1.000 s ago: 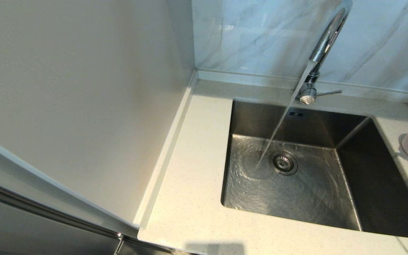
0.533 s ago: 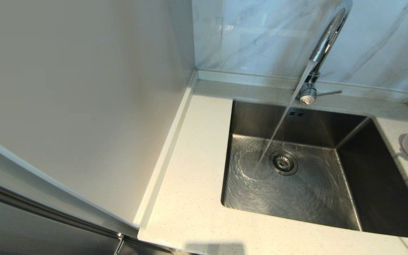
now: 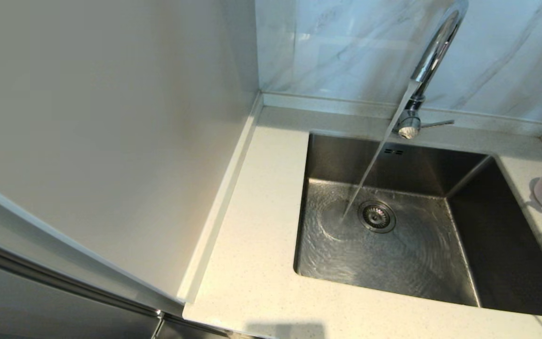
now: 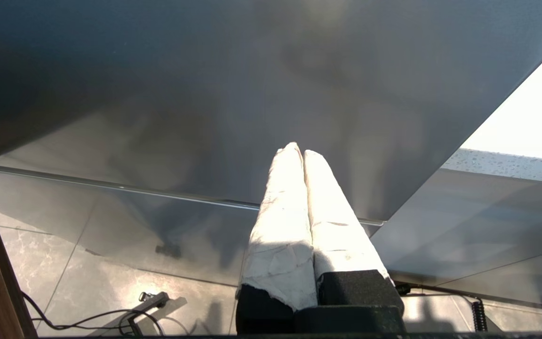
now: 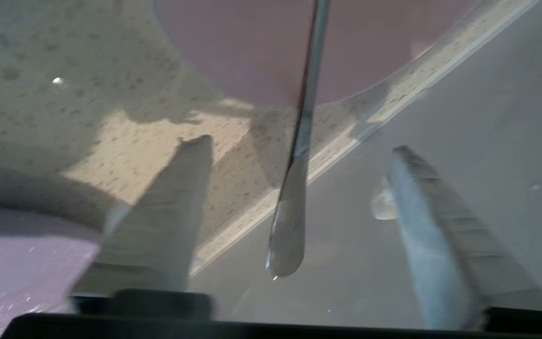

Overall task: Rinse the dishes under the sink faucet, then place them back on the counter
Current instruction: Pick up the spoon

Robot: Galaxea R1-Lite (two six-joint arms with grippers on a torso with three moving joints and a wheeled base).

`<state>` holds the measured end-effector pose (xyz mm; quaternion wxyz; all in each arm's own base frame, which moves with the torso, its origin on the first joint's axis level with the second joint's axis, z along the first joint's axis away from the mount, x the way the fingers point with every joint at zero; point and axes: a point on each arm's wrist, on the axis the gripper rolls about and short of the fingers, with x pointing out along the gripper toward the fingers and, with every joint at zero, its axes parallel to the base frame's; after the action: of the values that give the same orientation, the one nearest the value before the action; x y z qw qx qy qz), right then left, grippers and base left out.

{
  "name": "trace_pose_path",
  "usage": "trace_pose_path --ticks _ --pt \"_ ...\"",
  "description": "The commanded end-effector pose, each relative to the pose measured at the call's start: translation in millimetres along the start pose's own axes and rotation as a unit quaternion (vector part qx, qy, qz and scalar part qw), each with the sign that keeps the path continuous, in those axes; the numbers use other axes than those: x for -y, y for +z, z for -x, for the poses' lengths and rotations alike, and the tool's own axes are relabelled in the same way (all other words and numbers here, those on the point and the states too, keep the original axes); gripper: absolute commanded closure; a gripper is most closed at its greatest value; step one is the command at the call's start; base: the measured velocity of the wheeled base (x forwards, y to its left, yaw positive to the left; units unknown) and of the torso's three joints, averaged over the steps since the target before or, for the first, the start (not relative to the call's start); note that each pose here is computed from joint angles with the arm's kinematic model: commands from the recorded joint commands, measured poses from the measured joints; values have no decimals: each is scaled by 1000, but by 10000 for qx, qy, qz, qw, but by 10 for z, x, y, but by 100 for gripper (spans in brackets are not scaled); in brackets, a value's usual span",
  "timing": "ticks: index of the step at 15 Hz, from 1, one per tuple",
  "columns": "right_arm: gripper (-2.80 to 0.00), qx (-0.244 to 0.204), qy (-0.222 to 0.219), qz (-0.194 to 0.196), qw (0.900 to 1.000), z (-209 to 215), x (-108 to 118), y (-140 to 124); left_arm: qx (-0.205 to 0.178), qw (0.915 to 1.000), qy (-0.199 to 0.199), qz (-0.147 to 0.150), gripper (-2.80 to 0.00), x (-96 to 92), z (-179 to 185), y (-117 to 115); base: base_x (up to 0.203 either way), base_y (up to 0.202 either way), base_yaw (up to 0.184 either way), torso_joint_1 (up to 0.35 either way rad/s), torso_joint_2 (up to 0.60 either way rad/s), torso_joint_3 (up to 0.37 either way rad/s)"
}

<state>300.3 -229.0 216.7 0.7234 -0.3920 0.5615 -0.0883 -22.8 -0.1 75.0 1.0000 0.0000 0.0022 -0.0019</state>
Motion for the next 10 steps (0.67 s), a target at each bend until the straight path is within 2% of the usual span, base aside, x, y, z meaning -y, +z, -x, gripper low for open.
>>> trace_pose_path --ticks 1,7,10 --pt "0 -9 20 51 10000 -20 -12 8 -1 10000 4 0 0 0 0 0 0 0 0 0 0 0" --pt "0 -21 59 40 10000 -79 -12 18 -1 10000 4 0 0 0 0 0 0 0 0 0 0 0" --pt "0 39 -102 -33 9999 -16 63 19 -1 10000 4 0 0 0 0 0 0 0 0 0 0 0"
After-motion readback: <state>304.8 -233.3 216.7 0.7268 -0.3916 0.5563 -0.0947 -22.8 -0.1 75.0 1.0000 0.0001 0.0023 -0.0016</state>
